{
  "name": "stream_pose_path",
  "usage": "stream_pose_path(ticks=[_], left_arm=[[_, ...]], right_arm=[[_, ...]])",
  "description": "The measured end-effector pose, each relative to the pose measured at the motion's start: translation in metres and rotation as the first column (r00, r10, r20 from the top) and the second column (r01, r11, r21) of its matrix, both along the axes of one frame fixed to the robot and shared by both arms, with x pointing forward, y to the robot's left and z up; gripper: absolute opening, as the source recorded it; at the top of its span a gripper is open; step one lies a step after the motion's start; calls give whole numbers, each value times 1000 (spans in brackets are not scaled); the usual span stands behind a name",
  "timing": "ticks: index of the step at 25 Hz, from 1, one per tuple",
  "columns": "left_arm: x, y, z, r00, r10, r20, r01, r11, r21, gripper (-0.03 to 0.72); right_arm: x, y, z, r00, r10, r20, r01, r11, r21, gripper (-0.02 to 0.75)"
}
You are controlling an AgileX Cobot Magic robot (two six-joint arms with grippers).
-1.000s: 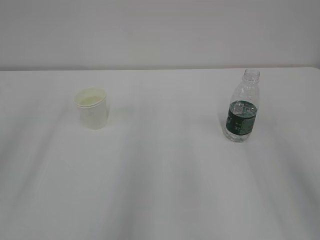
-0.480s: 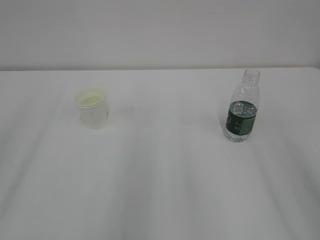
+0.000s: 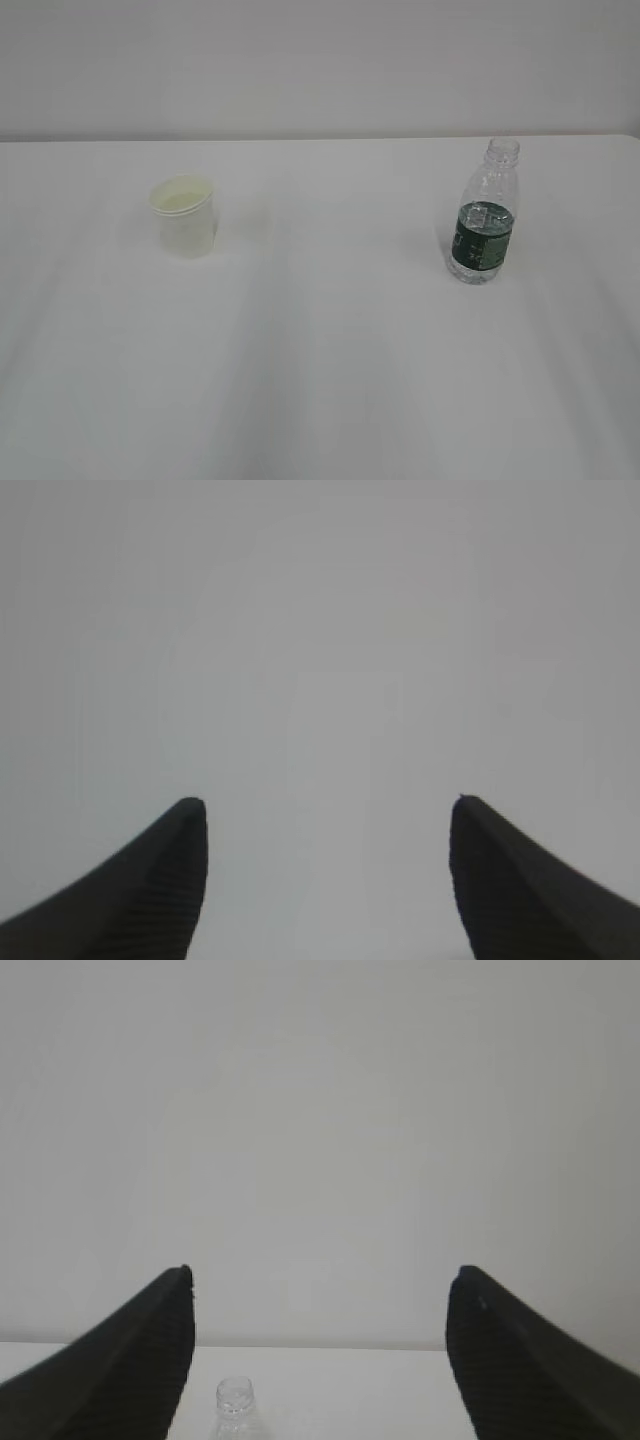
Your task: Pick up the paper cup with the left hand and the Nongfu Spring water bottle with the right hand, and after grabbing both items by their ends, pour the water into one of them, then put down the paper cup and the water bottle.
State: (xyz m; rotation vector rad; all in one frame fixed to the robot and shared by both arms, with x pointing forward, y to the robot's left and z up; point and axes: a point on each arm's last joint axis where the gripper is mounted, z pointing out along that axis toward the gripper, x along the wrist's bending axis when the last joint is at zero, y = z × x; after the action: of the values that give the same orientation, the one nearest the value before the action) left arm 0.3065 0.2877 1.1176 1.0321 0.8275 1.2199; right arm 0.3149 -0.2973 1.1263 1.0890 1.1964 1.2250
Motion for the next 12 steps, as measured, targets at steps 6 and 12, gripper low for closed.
stream_pose_path(ticks=[6,12], left_arm=[[-13,6,-11,994,38,-103,-41,999,-22,534],[-20,11,-19,970,59,-236,-72,996,-47,533]], right_arm=[[-19,-7,3,998,-52,-44,53,998,25,588],[-32,-11,-3,990,-73,-119,82,994,78,588]])
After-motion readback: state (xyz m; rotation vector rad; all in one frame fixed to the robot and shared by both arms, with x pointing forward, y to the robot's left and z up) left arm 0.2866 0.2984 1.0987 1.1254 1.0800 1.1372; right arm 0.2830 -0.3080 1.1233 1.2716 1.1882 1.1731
